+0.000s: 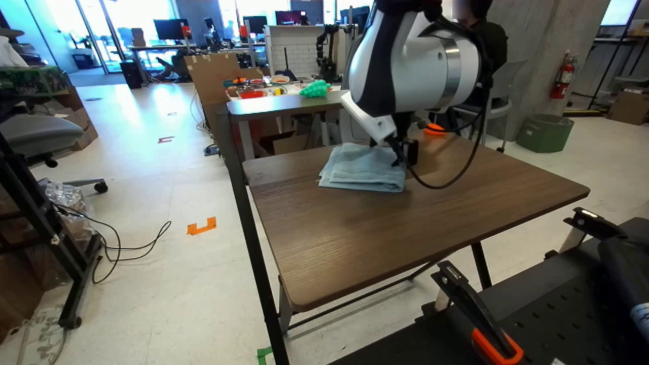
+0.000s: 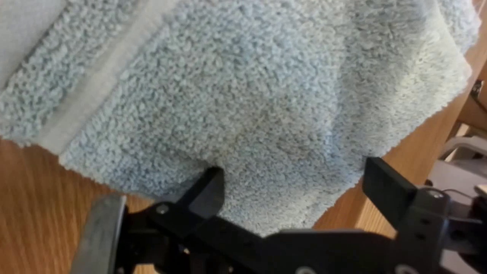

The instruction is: Use the towel to wipe the table

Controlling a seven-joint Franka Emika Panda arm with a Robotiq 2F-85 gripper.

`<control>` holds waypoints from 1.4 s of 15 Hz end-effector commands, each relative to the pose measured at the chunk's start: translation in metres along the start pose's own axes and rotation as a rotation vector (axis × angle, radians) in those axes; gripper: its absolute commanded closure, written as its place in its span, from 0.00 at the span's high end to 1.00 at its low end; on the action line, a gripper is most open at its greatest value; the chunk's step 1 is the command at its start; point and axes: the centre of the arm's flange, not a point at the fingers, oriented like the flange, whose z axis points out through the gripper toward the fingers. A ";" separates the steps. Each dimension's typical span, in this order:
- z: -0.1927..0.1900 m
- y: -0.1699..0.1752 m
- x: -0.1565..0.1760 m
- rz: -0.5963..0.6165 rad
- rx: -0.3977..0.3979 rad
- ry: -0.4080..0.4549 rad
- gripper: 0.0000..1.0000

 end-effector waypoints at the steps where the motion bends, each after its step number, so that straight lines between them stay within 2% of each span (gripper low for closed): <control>1: 0.001 0.002 0.008 0.018 -0.014 0.009 1.00; 3: 0.001 0.004 0.015 0.035 -0.032 0.014 1.00; 8: -0.052 0.008 -0.020 -0.073 0.006 -0.057 1.00; 13: -0.104 0.000 -0.033 -0.094 0.012 -0.072 1.00; 16: -0.098 -0.005 -0.036 -0.097 -0.030 -0.088 1.00; 21: -0.039 -0.014 -0.049 -0.096 -0.154 -0.112 1.00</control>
